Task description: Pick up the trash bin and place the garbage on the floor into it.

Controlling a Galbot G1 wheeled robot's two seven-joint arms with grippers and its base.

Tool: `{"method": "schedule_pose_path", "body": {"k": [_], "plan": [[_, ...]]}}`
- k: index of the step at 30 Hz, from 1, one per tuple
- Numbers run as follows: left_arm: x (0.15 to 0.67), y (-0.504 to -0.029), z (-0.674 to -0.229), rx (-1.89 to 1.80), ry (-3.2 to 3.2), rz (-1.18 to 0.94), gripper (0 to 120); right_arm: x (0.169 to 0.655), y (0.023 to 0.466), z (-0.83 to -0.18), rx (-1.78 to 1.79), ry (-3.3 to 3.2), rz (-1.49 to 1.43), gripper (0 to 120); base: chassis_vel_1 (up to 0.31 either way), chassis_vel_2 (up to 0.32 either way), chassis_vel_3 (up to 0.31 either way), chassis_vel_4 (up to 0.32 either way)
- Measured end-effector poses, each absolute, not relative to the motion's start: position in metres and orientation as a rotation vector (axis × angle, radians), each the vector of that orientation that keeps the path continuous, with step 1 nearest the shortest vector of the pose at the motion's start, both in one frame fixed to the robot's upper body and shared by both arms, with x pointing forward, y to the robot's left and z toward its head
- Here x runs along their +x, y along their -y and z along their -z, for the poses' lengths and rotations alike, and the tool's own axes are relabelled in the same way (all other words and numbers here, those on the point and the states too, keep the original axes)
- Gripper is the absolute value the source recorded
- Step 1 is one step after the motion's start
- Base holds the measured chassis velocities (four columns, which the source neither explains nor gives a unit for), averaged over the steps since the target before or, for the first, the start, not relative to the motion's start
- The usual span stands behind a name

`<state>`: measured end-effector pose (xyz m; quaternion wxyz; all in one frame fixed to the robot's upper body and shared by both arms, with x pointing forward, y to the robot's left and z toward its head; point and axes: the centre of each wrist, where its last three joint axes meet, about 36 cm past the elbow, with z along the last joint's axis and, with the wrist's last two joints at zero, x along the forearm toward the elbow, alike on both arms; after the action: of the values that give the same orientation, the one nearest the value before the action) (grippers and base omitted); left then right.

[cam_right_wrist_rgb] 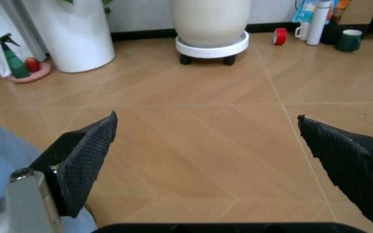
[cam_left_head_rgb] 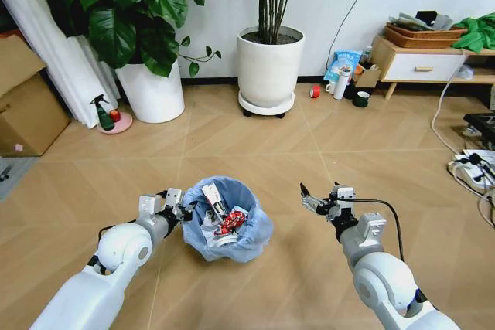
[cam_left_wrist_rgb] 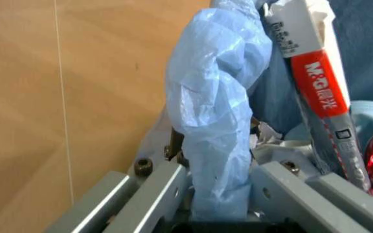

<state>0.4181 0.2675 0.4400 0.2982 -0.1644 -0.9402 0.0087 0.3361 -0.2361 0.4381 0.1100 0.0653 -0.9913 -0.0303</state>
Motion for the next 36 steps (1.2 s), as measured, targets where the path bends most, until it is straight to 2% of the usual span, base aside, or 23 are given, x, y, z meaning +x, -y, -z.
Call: {"method": "schedule_pose_path", "body": {"k": [15,36], "plan": [[0.419,-0.267,-0.437,-0.429,2.497,-0.034,0,0.34,0.236,-0.432,0.201,2.903,0.081,100,0.241,-0.175,-0.236,0.169],[0.421,-0.267,-0.432,-0.419,2.499,-0.042,0,0.344,0.23,-0.424,0.217,2.886,0.1,100,0.187,-0.078,-0.185,0.083]]}}
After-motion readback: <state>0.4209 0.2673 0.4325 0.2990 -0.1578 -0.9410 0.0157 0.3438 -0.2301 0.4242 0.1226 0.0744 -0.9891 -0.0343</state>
